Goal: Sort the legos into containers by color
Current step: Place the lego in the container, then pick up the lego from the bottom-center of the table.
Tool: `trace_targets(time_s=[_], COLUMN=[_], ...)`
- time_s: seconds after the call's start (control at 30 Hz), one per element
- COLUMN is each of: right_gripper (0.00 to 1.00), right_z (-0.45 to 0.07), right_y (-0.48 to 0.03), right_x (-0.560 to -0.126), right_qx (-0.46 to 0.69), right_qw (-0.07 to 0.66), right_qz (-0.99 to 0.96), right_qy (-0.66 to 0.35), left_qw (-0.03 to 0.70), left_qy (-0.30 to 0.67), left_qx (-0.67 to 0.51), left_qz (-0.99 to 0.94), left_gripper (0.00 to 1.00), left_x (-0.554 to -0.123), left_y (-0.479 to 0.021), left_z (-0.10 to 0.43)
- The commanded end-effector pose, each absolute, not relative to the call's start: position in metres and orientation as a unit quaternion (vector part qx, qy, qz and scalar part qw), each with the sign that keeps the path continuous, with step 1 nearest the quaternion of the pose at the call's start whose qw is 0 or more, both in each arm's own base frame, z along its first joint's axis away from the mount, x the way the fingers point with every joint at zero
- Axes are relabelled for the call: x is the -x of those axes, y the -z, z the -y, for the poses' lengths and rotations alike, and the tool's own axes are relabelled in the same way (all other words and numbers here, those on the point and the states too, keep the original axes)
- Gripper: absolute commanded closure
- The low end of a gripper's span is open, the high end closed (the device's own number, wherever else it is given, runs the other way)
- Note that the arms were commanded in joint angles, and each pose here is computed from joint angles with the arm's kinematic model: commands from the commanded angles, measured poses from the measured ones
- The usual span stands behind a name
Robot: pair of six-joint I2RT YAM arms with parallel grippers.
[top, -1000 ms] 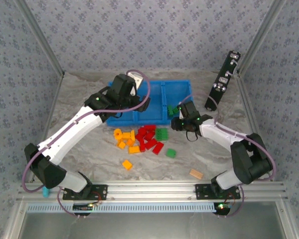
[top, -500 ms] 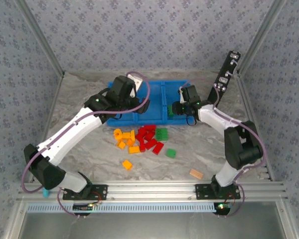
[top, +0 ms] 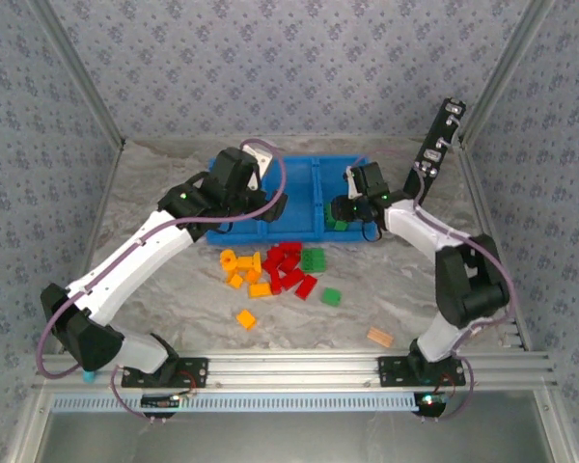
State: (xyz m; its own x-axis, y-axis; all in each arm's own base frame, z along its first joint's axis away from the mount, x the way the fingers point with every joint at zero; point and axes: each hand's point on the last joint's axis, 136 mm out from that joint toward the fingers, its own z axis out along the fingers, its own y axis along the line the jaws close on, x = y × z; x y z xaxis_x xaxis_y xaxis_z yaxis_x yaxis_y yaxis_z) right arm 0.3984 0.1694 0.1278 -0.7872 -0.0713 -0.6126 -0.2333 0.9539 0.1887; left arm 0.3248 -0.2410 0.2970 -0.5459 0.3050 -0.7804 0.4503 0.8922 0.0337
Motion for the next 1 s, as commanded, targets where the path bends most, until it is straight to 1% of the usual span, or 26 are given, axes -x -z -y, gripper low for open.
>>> trace_targets(time_s=[0.0,0.07,0.13,0.2,0.33,0.47,0.57,0.63,0.67,0.77,0.97], right_gripper=[0.49,0.38,0.29,0.25,0.22,0.20,0.17,0.10,0.09,0.08,0.08], right_z=[-0.170,-0.162,-0.158,-0.156,-0.153,-0.159,-0.169,-0.177,-0.180,-0.184,-0.189], right_y=[-0.140,-0.134,-0.129,-0.123,-0.112,-0.097,-0.086,-0.079,-0.075,-0.067,-0.056], right_x=[-0.346,-0.316,-0.289,-0.265,-0.230,-0.212,-0.205,-0.202,-0.200,-0.197,-0.198], right_qx=[0.095,0.068,0.051,0.034,0.004,-0.019,-0.019,-0.016,-0.013,-0.003,0.003], right_qw=[0.288,0.272,0.261,0.254,0.241,0.232,0.220,0.202,0.194,0.175,0.161], right_qz=[-0.944,-0.954,-0.957,-0.960,-0.962,-0.961,-0.960,-0.960,-0.961,-0.965,-0.971], right_qy=[-0.127,-0.111,-0.114,-0.116,-0.126,-0.149,-0.174,-0.194,-0.198,-0.194,-0.174], left_qw=[0.424,0.424,0.427,0.422,0.415,0.413,0.411,0.408,0.408,0.408,0.410], left_qy=[0.083,0.077,0.073,0.065,0.056,0.064,0.068,0.072,0.073,0.071,0.074], left_qx=[-0.213,-0.219,-0.227,-0.237,-0.249,-0.252,-0.255,-0.258,-0.261,-0.266,-0.266], left_qz=[-0.877,-0.875,-0.872,-0.873,-0.874,-0.873,-0.873,-0.873,-0.872,-0.870,-0.869], left_gripper=[0.00,0.00,0.00,0.00,0.00,0.00,0.00,0.00,0.00,0.00,0.00], left_x=[-0.322,-0.324,-0.327,-0.328,-0.328,-0.327,-0.328,-0.328,-0.328,-0.329,-0.327], left_y=[-0.296,-0.291,-0.288,-0.282,-0.276,-0.272,-0.268,-0.265,-0.264,-0.263,-0.264], left_z=[0.236,0.237,0.239,0.240,0.240,0.243,0.246,0.249,0.250,0.251,0.250])
